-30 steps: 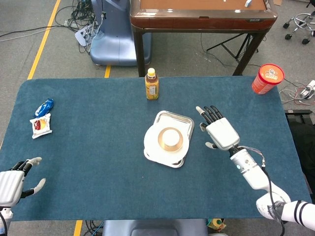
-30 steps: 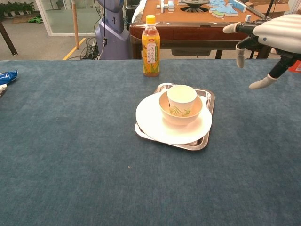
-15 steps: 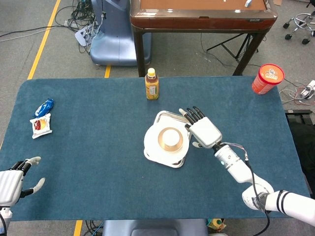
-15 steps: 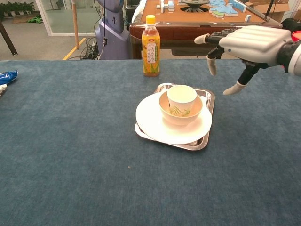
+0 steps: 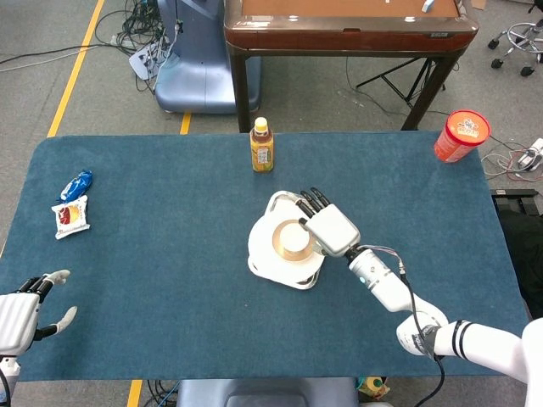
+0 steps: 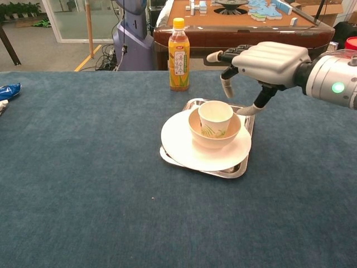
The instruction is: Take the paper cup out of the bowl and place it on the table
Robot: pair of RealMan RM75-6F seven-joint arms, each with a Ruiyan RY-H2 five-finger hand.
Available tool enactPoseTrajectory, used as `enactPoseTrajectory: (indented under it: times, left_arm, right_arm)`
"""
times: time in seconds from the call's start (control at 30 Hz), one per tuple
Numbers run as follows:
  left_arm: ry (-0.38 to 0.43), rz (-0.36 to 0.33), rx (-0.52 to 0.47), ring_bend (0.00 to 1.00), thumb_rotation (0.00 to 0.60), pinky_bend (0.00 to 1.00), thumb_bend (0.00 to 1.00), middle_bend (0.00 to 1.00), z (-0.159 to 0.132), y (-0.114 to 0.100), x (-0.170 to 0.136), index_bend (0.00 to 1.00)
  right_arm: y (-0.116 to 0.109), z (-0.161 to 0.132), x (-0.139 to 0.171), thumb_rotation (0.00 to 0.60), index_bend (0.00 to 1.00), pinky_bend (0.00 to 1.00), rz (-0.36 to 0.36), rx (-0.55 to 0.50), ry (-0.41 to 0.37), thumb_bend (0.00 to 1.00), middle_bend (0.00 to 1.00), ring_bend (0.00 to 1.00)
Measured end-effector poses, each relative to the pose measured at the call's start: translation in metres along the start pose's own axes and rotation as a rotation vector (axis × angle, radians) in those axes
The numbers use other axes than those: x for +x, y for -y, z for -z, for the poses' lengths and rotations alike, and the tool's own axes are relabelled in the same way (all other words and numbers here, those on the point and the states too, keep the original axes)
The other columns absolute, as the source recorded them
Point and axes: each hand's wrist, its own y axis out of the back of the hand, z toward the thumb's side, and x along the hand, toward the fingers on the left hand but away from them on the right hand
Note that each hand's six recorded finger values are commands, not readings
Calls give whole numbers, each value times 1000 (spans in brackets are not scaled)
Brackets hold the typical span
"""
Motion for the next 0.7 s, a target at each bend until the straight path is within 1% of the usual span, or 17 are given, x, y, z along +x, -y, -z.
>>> enactPoseTrajectory:
  times: [0.4, 0.7]
  left_arm:
    - [-2, 0, -4, 337, 600, 591, 243, 371, 1, -1, 0, 271]
    - [-4, -1, -9, 337, 600, 591, 244, 371, 1, -2, 0, 271]
  right_arm:
    - [5, -9, 2, 600, 472, 0, -27, 22, -25, 328, 13, 0]
    - [10, -18, -3, 600, 471, 0, -38, 24, -39, 351, 13, 0]
